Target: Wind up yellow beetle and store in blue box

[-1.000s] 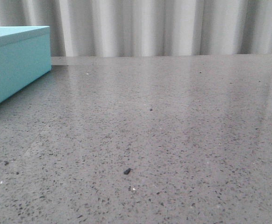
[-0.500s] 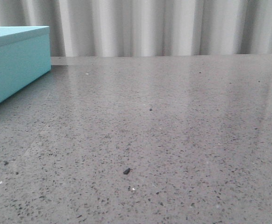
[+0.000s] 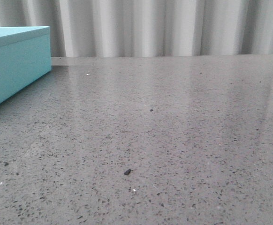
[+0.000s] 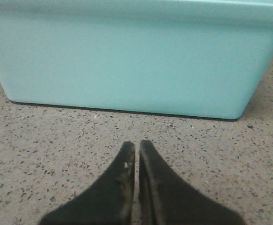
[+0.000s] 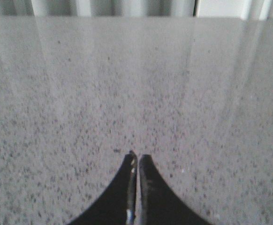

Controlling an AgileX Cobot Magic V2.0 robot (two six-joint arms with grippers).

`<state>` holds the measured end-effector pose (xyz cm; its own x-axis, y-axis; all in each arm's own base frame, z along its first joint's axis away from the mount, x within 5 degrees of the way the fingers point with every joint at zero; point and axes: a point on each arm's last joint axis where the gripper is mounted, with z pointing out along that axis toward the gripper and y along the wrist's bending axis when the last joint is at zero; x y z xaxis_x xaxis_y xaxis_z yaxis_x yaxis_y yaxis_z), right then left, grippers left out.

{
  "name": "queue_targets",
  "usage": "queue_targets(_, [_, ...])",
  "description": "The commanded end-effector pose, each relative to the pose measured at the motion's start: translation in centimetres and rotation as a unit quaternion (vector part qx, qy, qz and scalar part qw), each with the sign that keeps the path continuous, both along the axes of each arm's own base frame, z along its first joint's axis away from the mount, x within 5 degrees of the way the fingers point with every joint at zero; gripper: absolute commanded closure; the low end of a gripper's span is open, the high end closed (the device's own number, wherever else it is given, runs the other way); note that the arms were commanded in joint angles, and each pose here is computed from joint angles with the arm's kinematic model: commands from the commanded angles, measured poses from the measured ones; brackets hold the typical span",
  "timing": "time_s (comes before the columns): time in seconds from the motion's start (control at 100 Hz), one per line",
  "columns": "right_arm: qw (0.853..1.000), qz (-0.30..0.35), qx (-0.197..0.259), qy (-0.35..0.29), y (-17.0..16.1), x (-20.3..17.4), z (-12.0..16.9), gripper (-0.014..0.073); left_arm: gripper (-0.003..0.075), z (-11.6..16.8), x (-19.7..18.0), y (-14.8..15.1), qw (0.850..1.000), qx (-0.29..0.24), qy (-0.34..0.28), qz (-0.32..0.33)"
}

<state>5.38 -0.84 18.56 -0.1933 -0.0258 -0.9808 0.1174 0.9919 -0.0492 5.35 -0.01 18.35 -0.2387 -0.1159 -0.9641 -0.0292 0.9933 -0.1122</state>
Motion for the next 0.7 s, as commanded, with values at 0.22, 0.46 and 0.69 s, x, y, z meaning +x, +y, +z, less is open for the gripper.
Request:
queue_targets(0.22, [1.000,-0.006,0.000,0.017,-0.08,-0.13,-0.92,0.0636,0.0741,-0.31,-0.04,-0.03,1.000,-0.009,-0.024,0.001])
queue_targets(0.46, [1.000,-0.006,0.000,0.017,-0.08,-0.13,-0.92,0.0636,0.0741,-0.31,-0.04,-0.03,1.000,-0.009,-0.024,0.001])
queue_targets(0.69, [1.000,-0.006,0.000,0.017,-0.08,-0.13,-0.92,0.0636,0.0741,-0.31,-0.04,-0.03,1.000,-0.009,-0.024,0.001])
